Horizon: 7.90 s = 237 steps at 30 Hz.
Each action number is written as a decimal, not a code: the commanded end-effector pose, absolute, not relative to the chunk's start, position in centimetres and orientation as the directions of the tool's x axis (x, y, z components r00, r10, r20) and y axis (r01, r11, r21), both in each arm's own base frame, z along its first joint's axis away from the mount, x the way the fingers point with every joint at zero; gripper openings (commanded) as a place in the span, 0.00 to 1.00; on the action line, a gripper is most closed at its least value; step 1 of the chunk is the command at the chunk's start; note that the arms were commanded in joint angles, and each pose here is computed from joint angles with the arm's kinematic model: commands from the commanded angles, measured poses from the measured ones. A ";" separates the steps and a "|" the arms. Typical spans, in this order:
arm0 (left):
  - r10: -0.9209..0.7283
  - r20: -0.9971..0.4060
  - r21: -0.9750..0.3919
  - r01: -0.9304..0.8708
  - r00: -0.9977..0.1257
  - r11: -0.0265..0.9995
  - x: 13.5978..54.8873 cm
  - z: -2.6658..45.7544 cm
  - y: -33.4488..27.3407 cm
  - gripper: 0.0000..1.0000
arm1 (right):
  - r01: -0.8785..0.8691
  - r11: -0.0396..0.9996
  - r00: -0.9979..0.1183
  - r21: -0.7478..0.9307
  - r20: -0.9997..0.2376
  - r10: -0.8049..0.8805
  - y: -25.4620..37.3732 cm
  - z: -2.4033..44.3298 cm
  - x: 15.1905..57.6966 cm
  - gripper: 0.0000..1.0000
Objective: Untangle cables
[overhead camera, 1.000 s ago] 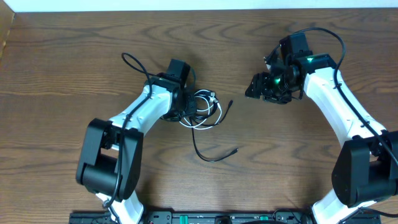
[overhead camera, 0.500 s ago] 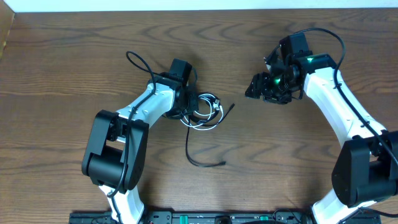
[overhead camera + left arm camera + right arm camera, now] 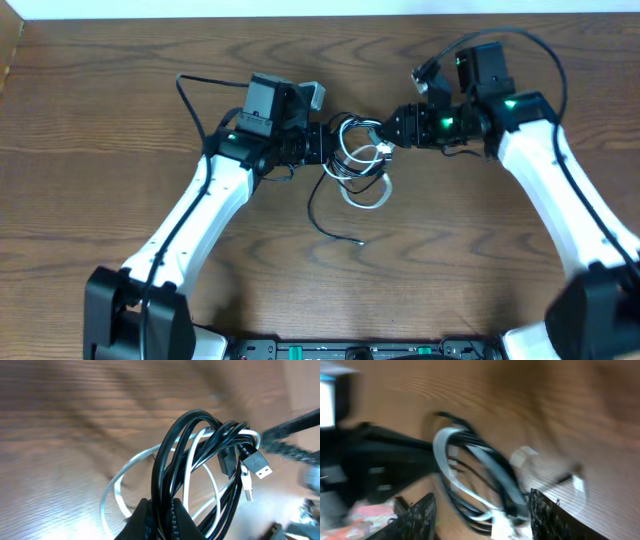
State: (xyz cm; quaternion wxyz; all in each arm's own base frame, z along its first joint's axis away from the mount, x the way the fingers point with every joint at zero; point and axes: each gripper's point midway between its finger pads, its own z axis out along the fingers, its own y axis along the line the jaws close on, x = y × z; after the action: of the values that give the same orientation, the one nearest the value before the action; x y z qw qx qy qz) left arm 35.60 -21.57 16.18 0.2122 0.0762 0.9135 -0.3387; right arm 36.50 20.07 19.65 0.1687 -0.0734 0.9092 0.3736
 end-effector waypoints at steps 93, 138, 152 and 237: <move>-0.109 -0.437 -0.889 0.410 -0.893 0.205 36.7 28.6 -21.2 0.07 | -0.262 0.691 -0.948 0.673 -0.313 -0.055 21.4 14.0 37.1 0.59; -0.217 -0.434 -0.877 0.355 -0.874 0.322 39.1 27.4 -20.4 0.08 | 0.035 0.656 -0.982 0.754 -0.097 0.164 28.8 10.2 38.5 0.51; -0.141 -0.418 -0.860 0.340 -0.897 0.381 37.5 24.5 -20.2 0.07 | 0.051 0.760 -0.996 0.647 -0.021 0.085 26.7 5.2 36.2 0.01; 0.400 -0.674 -0.348 0.745 -0.621 0.569 28.9 18.1 -35.0 0.08 | 0.027 0.917 -0.983 0.398 -0.155 0.097 15.4 17.2 35.3 0.03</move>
State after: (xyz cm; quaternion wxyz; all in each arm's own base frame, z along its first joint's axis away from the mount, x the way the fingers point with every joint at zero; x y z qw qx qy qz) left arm 28.58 -34.80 17.52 0.2650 0.3446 0.8424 -0.3183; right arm 35.02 15.04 15.78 0.0707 0.0438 0.9799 0.1813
